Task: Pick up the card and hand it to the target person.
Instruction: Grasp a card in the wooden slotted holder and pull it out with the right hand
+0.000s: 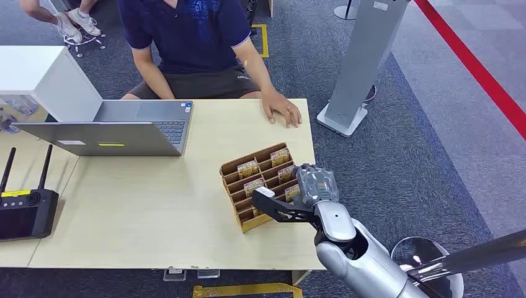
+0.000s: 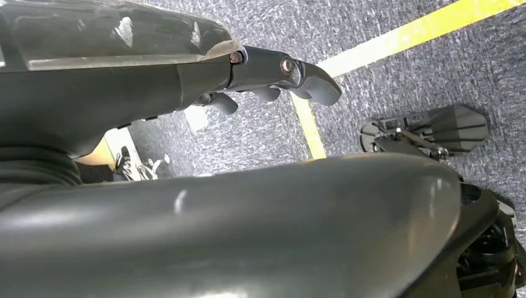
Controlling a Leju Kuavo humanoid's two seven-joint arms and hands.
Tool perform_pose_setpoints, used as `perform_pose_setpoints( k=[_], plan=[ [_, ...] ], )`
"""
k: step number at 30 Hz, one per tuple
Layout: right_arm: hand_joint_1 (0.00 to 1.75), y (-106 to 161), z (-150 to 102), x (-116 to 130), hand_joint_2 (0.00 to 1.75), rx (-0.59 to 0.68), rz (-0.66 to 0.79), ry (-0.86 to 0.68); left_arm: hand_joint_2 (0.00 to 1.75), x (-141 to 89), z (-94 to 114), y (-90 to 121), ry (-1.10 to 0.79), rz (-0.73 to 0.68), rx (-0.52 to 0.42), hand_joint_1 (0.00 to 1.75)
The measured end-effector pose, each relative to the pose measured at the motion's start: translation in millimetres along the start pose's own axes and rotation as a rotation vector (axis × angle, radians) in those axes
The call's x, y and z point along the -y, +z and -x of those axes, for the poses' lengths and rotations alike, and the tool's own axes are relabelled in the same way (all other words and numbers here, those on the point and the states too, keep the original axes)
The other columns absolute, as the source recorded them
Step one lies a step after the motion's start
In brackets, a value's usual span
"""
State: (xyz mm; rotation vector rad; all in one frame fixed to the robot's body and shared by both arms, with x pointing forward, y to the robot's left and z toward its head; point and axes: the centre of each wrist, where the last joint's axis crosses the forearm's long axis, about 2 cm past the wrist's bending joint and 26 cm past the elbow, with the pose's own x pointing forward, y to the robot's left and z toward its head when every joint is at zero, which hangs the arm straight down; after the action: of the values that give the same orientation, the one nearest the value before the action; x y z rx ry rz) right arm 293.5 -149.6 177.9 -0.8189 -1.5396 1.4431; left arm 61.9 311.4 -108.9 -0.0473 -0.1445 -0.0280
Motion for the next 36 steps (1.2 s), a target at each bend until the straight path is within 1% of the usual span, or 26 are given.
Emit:
perform_pose_setpoints(
  k=[13, 18, 36],
  plan=[
    [0.70, 3, 1, -7, 1.75, -0.007, -0.020, -0.008, 0.00, 0, -1, 0, -0.007, 0.003, 0.001, 0.00],
    [0.75, 5, 2, -9, 1.75, -0.011, -0.023, -0.010, 0.00, 0, -1, 0, -0.010, 0.003, 0.001, 0.00],
    [0.75, 11, 4, -16, 1.75, -0.034, -0.038, -0.014, 0.00, 1, -5, 0, -0.017, 0.006, 0.001, 0.00]
  ],
)
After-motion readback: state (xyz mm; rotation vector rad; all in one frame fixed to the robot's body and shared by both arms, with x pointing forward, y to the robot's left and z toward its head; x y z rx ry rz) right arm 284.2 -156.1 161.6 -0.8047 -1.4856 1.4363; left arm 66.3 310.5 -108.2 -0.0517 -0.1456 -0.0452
